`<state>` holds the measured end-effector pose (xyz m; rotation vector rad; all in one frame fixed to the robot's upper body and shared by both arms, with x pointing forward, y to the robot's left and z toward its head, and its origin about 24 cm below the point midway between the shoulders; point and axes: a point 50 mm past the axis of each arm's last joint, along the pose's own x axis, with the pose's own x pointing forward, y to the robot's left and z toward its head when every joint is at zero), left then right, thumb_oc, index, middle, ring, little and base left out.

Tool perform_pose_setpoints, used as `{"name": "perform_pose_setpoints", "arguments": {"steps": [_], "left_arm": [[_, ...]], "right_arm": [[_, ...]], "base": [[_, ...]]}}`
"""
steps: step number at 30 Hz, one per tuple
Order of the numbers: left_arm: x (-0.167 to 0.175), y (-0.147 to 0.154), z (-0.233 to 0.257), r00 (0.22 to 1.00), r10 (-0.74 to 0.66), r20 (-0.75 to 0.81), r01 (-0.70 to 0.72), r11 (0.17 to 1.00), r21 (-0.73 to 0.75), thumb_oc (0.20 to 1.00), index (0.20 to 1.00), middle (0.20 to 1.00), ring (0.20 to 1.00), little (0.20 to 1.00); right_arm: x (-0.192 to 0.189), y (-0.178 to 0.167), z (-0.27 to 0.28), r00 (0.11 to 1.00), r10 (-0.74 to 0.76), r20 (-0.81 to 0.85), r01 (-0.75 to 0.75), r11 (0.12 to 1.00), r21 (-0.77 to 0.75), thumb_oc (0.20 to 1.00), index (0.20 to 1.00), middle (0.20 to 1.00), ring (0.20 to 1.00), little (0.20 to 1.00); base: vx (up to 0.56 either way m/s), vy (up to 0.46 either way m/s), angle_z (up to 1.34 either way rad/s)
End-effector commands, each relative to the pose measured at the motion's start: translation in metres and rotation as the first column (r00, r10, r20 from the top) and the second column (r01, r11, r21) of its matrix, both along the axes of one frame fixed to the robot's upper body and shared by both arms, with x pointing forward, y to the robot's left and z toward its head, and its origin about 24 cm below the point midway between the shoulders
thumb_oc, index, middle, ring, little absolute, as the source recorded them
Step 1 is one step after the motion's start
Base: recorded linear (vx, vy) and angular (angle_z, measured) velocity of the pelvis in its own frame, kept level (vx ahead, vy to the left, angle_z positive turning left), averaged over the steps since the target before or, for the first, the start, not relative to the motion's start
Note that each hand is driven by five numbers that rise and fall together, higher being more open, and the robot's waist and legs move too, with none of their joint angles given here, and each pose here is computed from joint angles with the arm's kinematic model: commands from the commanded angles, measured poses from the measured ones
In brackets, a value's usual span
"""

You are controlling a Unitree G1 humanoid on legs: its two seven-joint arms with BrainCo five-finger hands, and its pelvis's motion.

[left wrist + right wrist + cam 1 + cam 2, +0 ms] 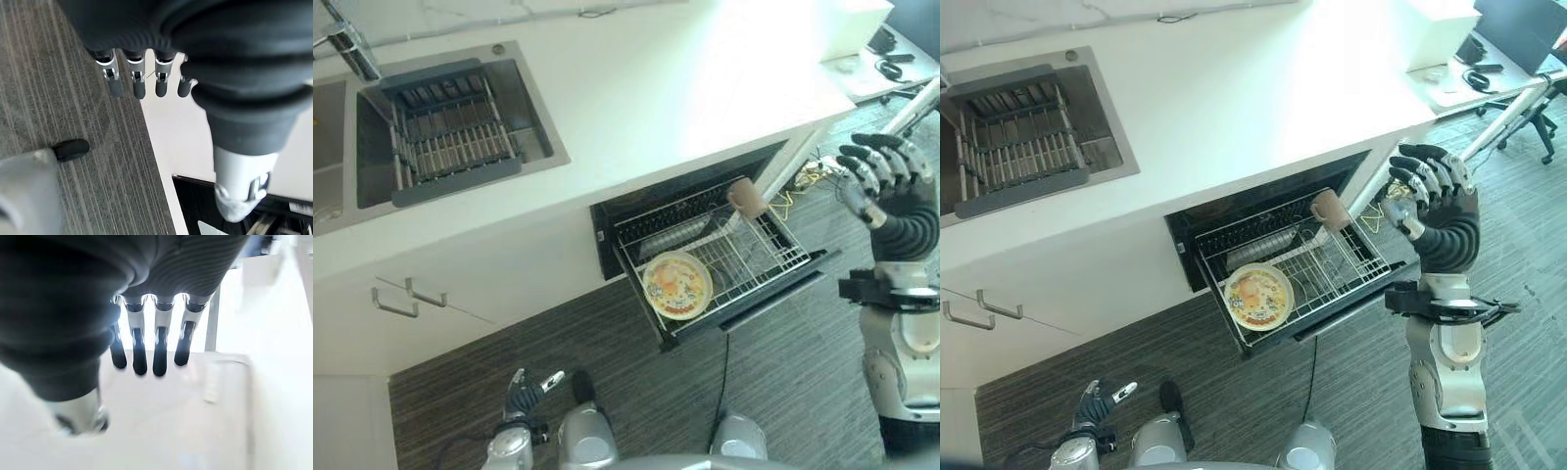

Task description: Place the dishes in the dishwasher.

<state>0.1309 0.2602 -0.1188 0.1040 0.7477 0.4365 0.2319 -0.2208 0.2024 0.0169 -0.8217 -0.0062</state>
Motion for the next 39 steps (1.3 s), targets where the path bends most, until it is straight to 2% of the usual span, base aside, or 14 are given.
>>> {"name": "perform_pose_setpoints", "arguments": {"steps": [1,3,5,7,10,12,15,18,21,22,29,33,37,39], "left_arm": [[0.013,0.000,0.004,1.000,0.003,0.007,-0.004,1.000,0.028,1.000,1.000,1.000,1.000,1.000],[0.009,-0.001,0.001,1.000,0.018,-0.011,-0.018,0.999,0.033,1.000,1.000,1.000,1.000,1.000],[-0.007,-0.003,-0.006,0.996,0.084,-0.033,-0.084,0.996,0.004,1.000,1.000,1.000,1.000,1.000],[-0.014,-0.005,-0.009,0.995,0.095,-0.042,-0.095,0.995,-0.001,1.000,1.000,1.000,1.000,1.000],[-0.029,-0.006,-0.015,0.992,0.088,-0.085,-0.087,0.996,0.008,1.000,1.000,1.000,1.000,1.000],[-0.032,-0.004,-0.016,0.991,0.087,-0.100,-0.087,0.996,0.009,1.000,1.000,1.000,1.000,1.000],[-0.039,0.005,-0.017,0.987,0.081,-0.140,-0.078,0.997,0.025,1.000,1.000,1.000,1.000,1.000],[-0.040,0.012,-0.015,0.985,0.046,-0.166,-0.038,0.998,0.051,1.000,1.000,1.000,1.000,1.000],[-0.031,0.019,-0.010,0.987,0.012,-0.162,-0.001,0.997,0.072,1.000,1.000,1.000,1.000,1.000],[-0.018,0.020,-0.005,0.992,-0.008,-0.124,0.018,0.997,0.081,1.000,1.000,1.000,1.000,1.000],[0.008,0.019,0.008,0.997,-0.069,-0.046,0.073,0.994,0.077,1.000,1.000,1.000,1.000,1.000],[0.036,0.021,0.025,0.992,-0.103,0.068,0.095,0.989,0.112,1.000,1.000,1.000,1.000,1.000],[0.056,0.026,0.042,0.984,-0.086,0.158,0.069,0.991,0.111,1.000,1.000,1.000,1.000,1.000],[0.056,0.024,0.043,0.983,-0.075,0.165,0.059,0.993,0.101,1.000,1.000,1.000,1.000,1.000]], "right_arm": [[-0.006,-0.015,0.017,0.980,-0.184,0.080,0.186,0.982,-0.025,0.200,0.200,0.200,0.200,0.200],[0.001,-0.024,0.011,0.979,-0.202,-0.008,0.202,0.979,0.009,0.200,0.200,0.200,0.200,0.200],[0.008,-0.030,0.000,0.980,-0.176,-0.098,0.173,0.984,-0.036,0.200,0.200,0.200,0.200,0.200],[0.010,-0.034,-0.006,0.968,-0.211,-0.134,0.201,0.976,-0.085,0.200,0.200,0.200,0.200,0.200],[0.014,-0.046,-0.024,0.938,-0.213,-0.274,0.177,0.973,-0.149,0.200,0.200,0.200,0.200,0.200],[0.015,-0.052,-0.033,0.917,-0.230,-0.325,0.193,0.971,-0.142,0.200,0.200,0.200,0.200,0.200],[0.021,-0.074,-0.077,0.826,-0.223,-0.518,0.239,0.970,-0.037,0.200,0.200,0.200,0.200,0.200],[0.021,-0.079,-0.102,0.771,-0.215,-0.599,0.263,0.965,-0.009,0.200,0.200,0.200,0.200,0.200],[0.027,-0.079,-0.118,0.733,-0.189,-0.654,0.258,0.966,0.010,0.200,0.200,0.200,0.200,0.200],[0.037,-0.072,-0.125,0.711,-0.156,-0.685,0.220,0.975,0.006,0.200,0.200,0.200,0.200,0.200],[0.053,-0.074,-0.132,0.689,-0.113,-0.715,0.218,0.974,0.056,0.200,0.200,0.200,0.200,0.200],[0.078,-0.062,-0.131,0.726,0.029,-0.687,0.219,0.937,0.272,0.200,0.200,0.200,0.200,0.200],[0.086,-0.059,-0.128,0.735,0.073,-0.674,0.221,0.914,0.339,0.200,0.200,0.200,0.200,0.200],[0.088,-0.063,-0.126,0.732,0.086,-0.676,0.225,0.906,0.359,0.200,0.200,0.200,0.200,0.200]], "base": [[-0.03,-0.339,-0.31],[-0.08,-0.304,-0.41],[-0.10,-0.210,-0.55],[-0.02,-0.098,-0.37],[-0.02,-0.119,-0.14],[0.01,-0.047,0.04],[0.09,0.004,0.05],[0.13,0.034,0.19],[0.11,0.065,0.33],[0.08,0.116,0.40],[0.02,0.135,0.28],[-0.07,0.113,-0.01],[-0.12,-0.020,-0.01],[-0.06,0.065,0.14]]}}
